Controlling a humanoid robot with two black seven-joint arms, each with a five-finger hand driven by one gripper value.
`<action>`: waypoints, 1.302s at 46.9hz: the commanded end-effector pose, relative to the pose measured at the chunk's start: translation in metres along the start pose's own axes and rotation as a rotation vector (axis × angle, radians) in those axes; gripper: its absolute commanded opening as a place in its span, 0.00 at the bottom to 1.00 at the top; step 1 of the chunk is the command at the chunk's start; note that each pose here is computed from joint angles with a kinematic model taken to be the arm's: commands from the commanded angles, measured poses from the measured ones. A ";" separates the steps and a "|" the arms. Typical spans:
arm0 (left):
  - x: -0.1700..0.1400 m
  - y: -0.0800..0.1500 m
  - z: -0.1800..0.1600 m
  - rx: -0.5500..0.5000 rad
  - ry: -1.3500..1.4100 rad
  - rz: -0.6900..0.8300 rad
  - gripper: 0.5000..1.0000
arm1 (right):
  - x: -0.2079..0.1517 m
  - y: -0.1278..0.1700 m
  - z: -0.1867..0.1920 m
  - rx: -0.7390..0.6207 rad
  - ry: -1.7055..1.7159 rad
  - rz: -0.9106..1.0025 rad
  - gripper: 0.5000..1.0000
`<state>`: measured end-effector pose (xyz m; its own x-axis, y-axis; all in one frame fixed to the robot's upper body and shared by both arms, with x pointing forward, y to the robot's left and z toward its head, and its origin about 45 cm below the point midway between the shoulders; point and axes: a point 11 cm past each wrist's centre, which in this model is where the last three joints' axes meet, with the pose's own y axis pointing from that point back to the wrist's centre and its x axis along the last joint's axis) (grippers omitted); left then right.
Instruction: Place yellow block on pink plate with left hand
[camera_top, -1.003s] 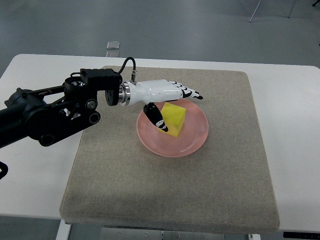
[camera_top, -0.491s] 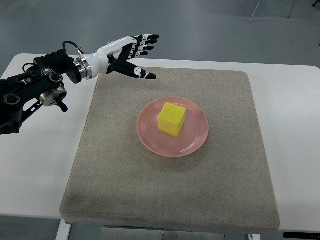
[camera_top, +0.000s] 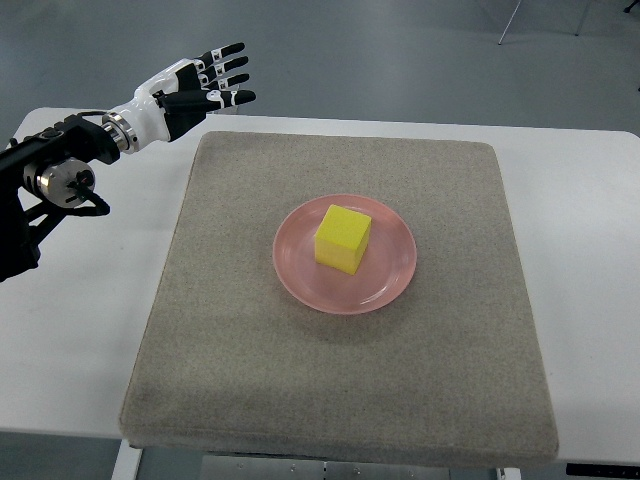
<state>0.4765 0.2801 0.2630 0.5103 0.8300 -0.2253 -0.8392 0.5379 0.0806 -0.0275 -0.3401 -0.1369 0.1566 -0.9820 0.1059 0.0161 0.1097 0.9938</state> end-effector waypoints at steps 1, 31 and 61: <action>-0.002 0.005 -0.003 -0.005 0.045 -0.061 0.99 | 0.000 0.000 0.000 0.000 0.000 -0.001 0.85; 0.020 0.017 -0.016 0.127 0.279 -0.013 0.99 | -0.003 0.000 0.001 -0.001 0.003 -0.015 0.85; 0.023 0.017 -0.012 0.125 0.267 -0.003 0.99 | -0.025 0.001 0.001 0.001 0.007 -0.083 0.85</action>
<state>0.4718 0.3082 0.2464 0.4247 0.7720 -0.4728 -0.8025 0.5628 0.1981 -0.0327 -0.3183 -0.1387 0.1640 -0.9860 0.0306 0.0318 0.0363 0.9988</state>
